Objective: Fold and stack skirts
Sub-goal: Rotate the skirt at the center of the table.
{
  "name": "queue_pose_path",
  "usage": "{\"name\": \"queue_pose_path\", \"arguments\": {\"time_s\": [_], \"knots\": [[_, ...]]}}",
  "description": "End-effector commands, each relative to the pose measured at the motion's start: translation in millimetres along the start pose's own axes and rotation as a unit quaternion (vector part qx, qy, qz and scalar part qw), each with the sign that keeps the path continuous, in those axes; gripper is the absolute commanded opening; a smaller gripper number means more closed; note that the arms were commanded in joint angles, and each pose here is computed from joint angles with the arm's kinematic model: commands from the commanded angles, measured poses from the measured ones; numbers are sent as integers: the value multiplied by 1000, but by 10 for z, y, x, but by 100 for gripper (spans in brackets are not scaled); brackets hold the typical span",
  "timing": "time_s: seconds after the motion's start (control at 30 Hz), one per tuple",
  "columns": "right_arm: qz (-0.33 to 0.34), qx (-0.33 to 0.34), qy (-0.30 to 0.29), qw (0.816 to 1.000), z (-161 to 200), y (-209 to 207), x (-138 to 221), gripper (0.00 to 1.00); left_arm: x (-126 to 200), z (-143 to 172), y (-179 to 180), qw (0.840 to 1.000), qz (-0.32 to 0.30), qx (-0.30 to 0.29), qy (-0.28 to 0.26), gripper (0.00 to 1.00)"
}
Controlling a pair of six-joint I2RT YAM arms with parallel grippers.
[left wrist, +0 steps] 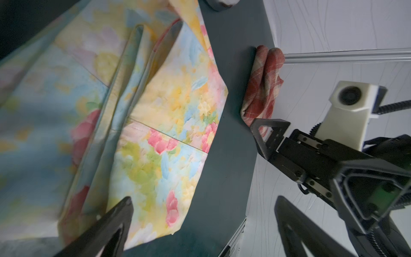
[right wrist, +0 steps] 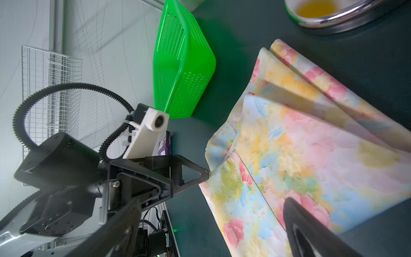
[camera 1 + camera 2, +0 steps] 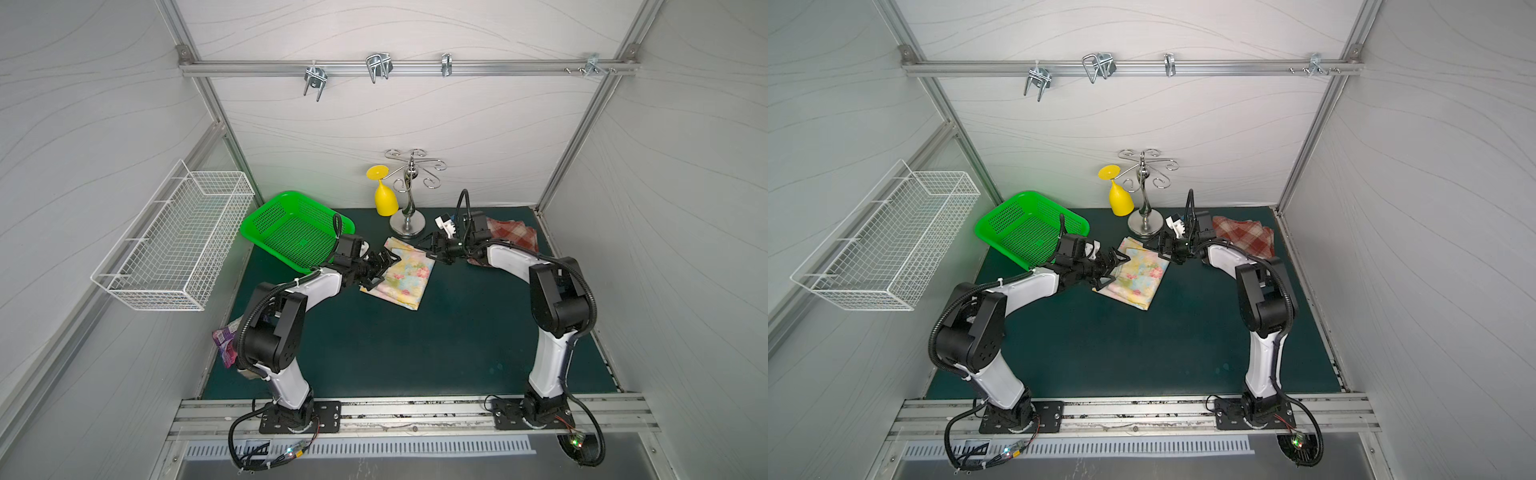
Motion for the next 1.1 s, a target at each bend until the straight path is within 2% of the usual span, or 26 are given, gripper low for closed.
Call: {"name": "queue_pose_path", "arguments": {"time_s": [0.0,0.17,0.3,0.53,1.07], "knots": [[-18,4,1,1000,-8,-46,-64,99,220,-3,-259,998,28,-31,-38,99],[-20,-8,4,1000,28,-168,-137,99,287,120,-347,998,54,-32,-30,99],[-16,-15,5,1000,34,-253,-181,99,262,243,-257,998,61,-24,-23,99],[-8,-37,8,999,63,-430,-284,99,116,342,-119,997,72,-7,-5,99],[47,-62,4,997,183,-690,-349,99,-162,531,-55,995,100,5,13,99]]}}
Point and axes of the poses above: each gripper's point midway between its finger pads, its own x axis back along the fingers, its own y axis along the line the jaws close on, z = x × y, the point moved 10 cm from there along x, back along the fingers, and after that the axes turned 4 degrees about x, right-handed, at the moved point
